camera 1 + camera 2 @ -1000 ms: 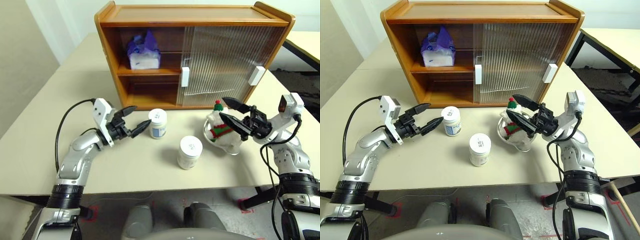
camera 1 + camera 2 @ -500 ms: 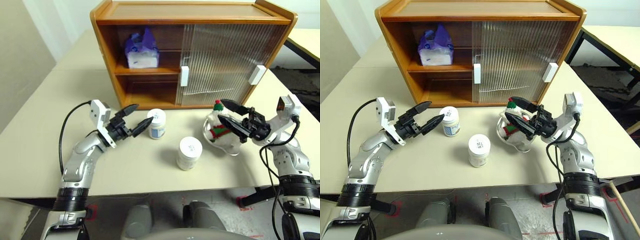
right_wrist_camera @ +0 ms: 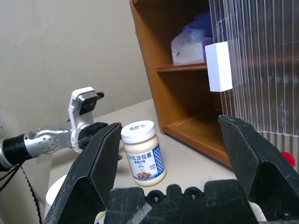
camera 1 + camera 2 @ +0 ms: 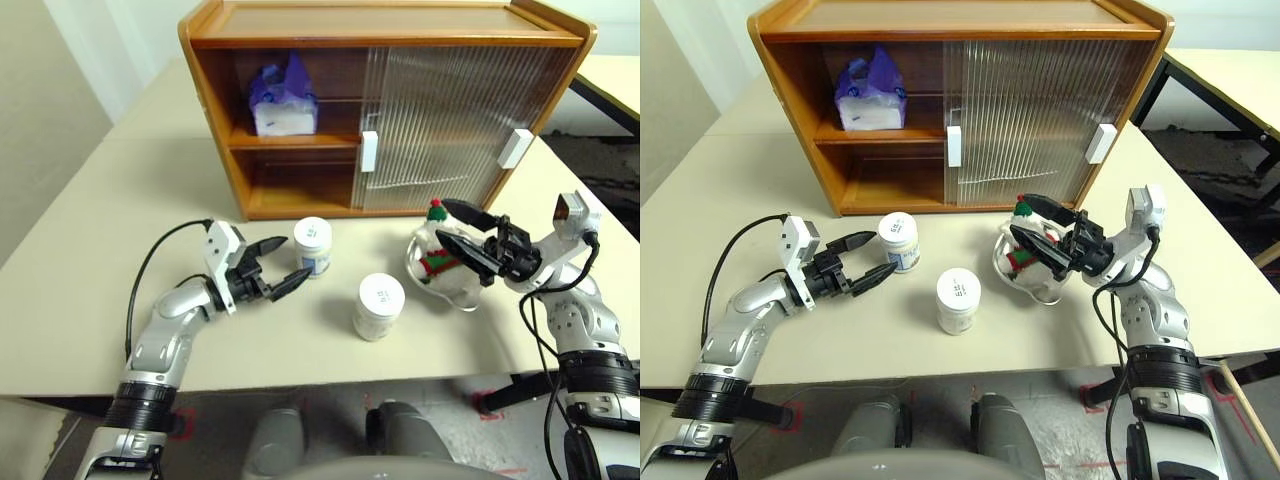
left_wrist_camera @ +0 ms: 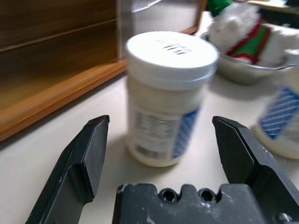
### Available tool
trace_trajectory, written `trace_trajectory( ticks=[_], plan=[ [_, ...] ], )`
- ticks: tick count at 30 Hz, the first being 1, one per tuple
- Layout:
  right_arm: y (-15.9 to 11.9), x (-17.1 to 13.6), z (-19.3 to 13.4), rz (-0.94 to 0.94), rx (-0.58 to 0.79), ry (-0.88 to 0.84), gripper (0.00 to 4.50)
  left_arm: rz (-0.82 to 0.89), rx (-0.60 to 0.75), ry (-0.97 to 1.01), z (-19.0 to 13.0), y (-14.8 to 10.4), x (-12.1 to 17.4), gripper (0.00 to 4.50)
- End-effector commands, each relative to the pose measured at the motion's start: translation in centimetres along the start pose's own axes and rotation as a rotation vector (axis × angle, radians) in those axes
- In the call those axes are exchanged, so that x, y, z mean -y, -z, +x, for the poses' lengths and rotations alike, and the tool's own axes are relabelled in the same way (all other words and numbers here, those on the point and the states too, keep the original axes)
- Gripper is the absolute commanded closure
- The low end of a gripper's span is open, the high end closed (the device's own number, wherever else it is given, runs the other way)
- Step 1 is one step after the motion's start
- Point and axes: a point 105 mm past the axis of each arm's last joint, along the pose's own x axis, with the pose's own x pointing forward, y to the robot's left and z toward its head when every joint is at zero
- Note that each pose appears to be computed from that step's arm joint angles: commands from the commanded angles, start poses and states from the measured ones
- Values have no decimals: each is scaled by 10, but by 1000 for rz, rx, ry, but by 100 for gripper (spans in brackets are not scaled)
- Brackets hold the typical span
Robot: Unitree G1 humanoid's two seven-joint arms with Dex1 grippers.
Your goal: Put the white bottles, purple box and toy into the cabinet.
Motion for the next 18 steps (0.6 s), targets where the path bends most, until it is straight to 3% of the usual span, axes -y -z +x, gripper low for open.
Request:
trace_trajectory(
  ticks=[1,8,18],
  plan=[
    [-3,-1,1,-15,-2,-9,0,-9,-28,25,12,10,7,1],
    [-1,-2,5,-12,3,-17,0,-64,-102,62,26,29,15,1],
    [-1,-2,6,-14,7,-15,0,-86,-188,3,26,44,1,1]
  ],
)
